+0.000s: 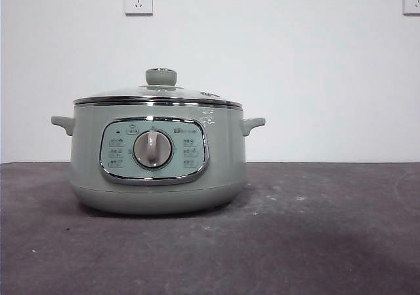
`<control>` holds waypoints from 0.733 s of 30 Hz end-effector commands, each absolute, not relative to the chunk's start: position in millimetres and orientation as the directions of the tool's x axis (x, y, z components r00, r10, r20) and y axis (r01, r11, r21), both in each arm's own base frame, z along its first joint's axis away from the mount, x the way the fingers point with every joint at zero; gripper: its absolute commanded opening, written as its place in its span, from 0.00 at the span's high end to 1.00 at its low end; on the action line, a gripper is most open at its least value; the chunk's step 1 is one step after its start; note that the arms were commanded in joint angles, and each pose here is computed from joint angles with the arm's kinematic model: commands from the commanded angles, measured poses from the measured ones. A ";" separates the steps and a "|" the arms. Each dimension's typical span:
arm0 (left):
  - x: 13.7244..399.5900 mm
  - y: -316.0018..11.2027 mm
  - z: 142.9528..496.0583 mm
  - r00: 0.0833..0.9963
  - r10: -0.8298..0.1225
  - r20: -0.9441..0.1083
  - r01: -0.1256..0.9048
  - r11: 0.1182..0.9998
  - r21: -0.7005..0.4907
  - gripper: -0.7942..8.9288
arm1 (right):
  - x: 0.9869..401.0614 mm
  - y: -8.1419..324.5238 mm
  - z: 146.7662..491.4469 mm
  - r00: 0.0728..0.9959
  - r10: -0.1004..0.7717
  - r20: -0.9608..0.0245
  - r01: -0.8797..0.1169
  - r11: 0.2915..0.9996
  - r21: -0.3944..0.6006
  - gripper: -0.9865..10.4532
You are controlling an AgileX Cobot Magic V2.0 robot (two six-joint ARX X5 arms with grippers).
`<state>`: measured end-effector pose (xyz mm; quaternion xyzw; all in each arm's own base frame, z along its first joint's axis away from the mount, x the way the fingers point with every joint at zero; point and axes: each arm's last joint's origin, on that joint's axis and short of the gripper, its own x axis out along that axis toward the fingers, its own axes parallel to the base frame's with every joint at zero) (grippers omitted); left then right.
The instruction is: Pick up the pumpkin,open the lid,put the pumpkin in the pot,close the lid
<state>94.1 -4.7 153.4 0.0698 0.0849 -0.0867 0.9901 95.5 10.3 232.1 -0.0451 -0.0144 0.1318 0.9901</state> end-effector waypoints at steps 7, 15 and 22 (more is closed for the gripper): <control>94.3 -4.5 148.8 0.968 -0.158 -0.197 0.183 0.977 0.112 0.92 | 95.5 8.4 181.6 0.982 0.188 -0.021 -0.188 0.982 0.003 0.91; 94.3 -4.5 148.8 0.968 -0.158 -0.197 0.183 0.977 0.112 0.92 | 96.7 8.2 158.2 0.988 0.134 -0.073 -0.128 0.989 0.076 0.91; 94.3 -4.5 148.8 0.968 -0.158 -0.197 0.183 0.977 0.112 0.92 | 95.5 8.7 148.7 0.975 0.139 -0.171 -0.126 0.989 0.082 0.91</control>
